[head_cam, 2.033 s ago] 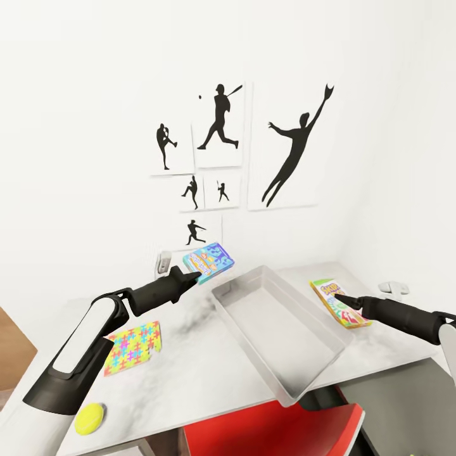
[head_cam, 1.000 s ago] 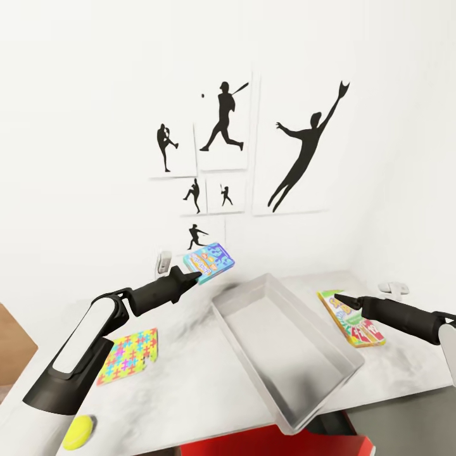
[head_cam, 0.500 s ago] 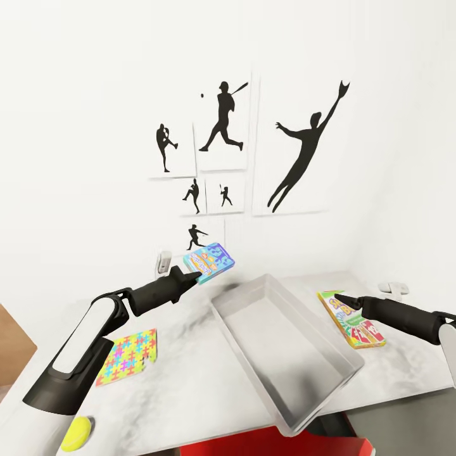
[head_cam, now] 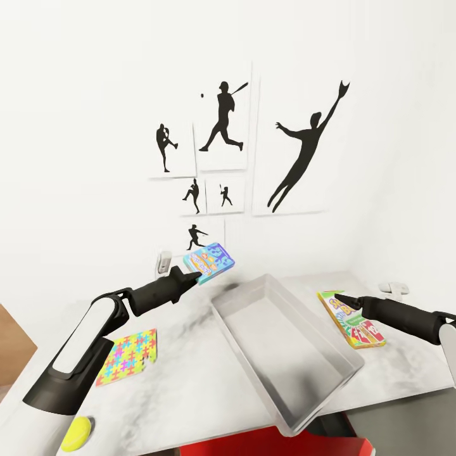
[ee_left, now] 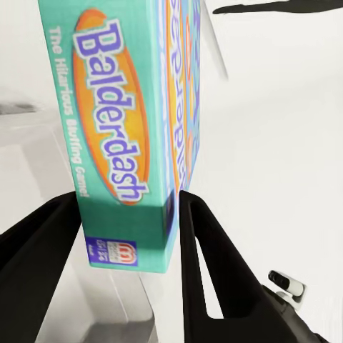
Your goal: Put all the toys in the child's room - the three board games (two on the bed and one on the table), the two jigsaw puzzles on the table, and the tennis ball on the table - inside the toy box on the table in the child's room.
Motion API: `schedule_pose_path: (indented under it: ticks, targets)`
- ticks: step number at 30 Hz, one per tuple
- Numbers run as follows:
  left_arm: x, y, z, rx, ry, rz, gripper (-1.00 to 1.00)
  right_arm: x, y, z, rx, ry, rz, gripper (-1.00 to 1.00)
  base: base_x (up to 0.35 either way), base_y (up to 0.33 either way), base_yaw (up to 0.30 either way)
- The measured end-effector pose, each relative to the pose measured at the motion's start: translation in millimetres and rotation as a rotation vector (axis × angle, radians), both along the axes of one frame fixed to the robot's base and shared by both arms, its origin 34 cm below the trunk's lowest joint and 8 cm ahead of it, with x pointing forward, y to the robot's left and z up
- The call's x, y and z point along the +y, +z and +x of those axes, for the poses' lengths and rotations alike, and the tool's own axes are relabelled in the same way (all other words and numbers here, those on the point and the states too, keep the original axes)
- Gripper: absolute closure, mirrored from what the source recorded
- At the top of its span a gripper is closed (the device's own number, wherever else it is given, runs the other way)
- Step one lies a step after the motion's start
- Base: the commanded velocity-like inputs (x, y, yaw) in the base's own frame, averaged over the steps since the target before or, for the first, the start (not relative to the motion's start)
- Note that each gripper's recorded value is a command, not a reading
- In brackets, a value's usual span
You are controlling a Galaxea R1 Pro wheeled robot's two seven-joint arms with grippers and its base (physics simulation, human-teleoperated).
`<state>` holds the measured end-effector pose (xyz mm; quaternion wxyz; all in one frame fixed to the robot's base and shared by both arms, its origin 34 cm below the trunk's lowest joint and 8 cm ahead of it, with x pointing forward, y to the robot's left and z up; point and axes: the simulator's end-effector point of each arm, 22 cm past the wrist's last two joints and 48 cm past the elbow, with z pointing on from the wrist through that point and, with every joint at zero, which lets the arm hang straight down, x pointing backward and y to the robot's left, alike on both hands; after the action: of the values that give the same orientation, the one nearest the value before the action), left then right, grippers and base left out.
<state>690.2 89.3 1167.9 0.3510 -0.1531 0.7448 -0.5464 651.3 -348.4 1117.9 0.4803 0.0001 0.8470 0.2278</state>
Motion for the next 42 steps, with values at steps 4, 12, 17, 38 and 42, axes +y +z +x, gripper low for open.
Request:
schedule_pose_path:
  ticks: [4, 12, 17, 38, 42]
  targets:
    - [0.5, -3.7, 1.4, 0.011, 0.003, 0.000, 1.00, -1.1, 1.1, 0.0, -0.002, -0.001, 0.002, -1.00, 0.000, 0.000, 0.000]
    - [-8.3, -39.6, 9.7, 0.104, 0.016, -0.009, 1.00, -2.9, -1.7, -2.5, 0.028, -0.006, 0.013, -1.00, 0.000, 0.000, 0.000]
    - [-34.9, -59.3, 12.6, 0.169, 0.014, -0.065, 1.00, -8.0, 1.7, -1.5, 0.021, -0.018, 0.015, -1.00, 0.000, 0.000, 0.000]
    - [-43.2, -50.9, 16.4, 0.110, 0.031, -0.135, 1.00, -11.6, 3.8, -0.9, 0.016, -0.028, 0.019, -1.00, -0.111, -0.079, 0.000]
    - [-44.1, -49.6, 16.0, 0.107, 0.030, -0.138, 1.00, -10.4, 3.1, -1.5, 0.017, -0.026, 0.021, -1.00, -0.064, -0.053, 0.000]
